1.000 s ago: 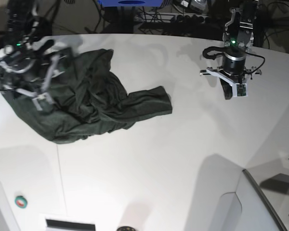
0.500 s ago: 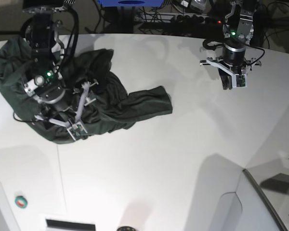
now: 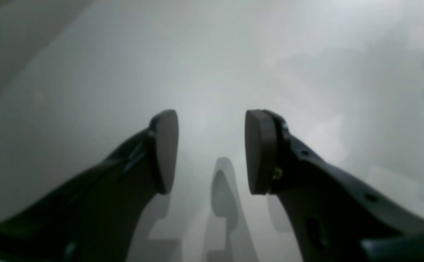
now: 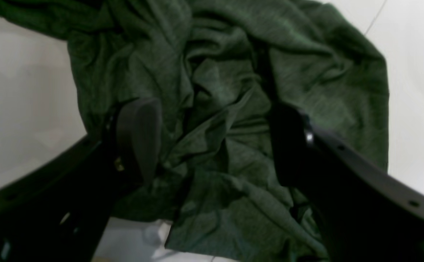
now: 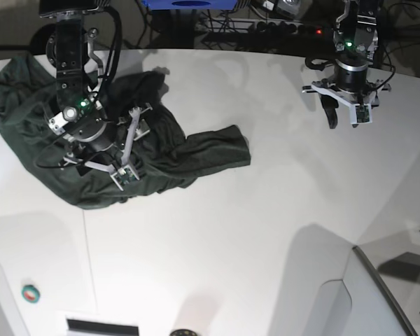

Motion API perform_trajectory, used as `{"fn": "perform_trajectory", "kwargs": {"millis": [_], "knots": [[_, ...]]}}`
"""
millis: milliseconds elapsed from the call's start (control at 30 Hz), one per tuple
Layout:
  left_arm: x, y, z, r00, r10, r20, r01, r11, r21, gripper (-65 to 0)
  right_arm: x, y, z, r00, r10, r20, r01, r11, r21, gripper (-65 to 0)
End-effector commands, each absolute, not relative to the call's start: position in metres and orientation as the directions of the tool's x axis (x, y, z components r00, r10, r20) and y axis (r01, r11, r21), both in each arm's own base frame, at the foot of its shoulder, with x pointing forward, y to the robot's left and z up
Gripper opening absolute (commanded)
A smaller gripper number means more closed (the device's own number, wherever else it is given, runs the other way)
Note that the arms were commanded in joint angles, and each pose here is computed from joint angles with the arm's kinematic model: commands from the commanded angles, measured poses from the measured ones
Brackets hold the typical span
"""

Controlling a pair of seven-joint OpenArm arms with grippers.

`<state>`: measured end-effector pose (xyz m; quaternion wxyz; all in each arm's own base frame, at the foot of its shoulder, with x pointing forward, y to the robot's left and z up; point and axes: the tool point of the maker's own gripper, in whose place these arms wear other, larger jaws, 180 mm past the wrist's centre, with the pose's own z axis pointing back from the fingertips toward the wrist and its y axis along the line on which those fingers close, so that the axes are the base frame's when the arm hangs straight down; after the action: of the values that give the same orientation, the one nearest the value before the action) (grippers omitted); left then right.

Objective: Layout the t-shirt on the table in an organized manner, then fold the t-shirt properly
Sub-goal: 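Grasp a fold of the shirt with the right gripper and lift it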

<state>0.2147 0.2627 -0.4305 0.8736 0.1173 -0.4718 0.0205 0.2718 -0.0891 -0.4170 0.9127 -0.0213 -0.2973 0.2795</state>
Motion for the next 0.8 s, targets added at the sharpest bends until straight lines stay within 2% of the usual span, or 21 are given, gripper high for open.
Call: {"fn": "perform_trajectory", "kwargs": {"millis": [0, 467, 600, 633, 700, 767], "knots": [[0.219, 0.266, -0.421, 0.524, -0.097, 0.846, -0.143, 0.969, 0.200, -36.0, 0.279, -0.087, -0.407, 0.647, 0.512, 0.565, -0.485, 0.848, -0.214, -21.8], [0.218, 0.263, -0.422, 0.525, -0.094, 0.846, -0.140, 0.971, 0.195, -36.2, 0.270, -0.066, -0.413, 0.664, 0.476, 0.577, -0.486, 0.861, -0.151, -21.8], [0.217, 0.265, -0.422, 0.527, -0.094, 0.845, -0.143, 0.970, 0.197, -36.2, 0.269, -0.052, -0.432, 0.677, 0.498, 0.543, -0.526, 0.843, -0.117, -22.1], [0.217, 0.265, -0.423, 0.528, -0.094, 0.844, -0.143, 0.970, 0.198, -36.2, 0.267, -0.050, -0.439, 0.685, 0.503, 0.528, -0.535, 0.838, -0.105, -23.9], [0.217, 0.265, -0.423, 0.528, -0.094, 0.844, -0.143, 0.970, 0.198, -36.2, 0.264, -0.048, -0.447, 0.693, 0.507, 0.512, -0.542, 0.835, -0.092, -33.8], [0.217, 0.265, -0.423, 0.528, -0.094, 0.844, -0.143, 0.970, 0.198, -36.2, 0.263, -0.048, -0.448, 0.695, 0.507, 0.509, -0.543, 0.835, -0.090, -52.5]]}}
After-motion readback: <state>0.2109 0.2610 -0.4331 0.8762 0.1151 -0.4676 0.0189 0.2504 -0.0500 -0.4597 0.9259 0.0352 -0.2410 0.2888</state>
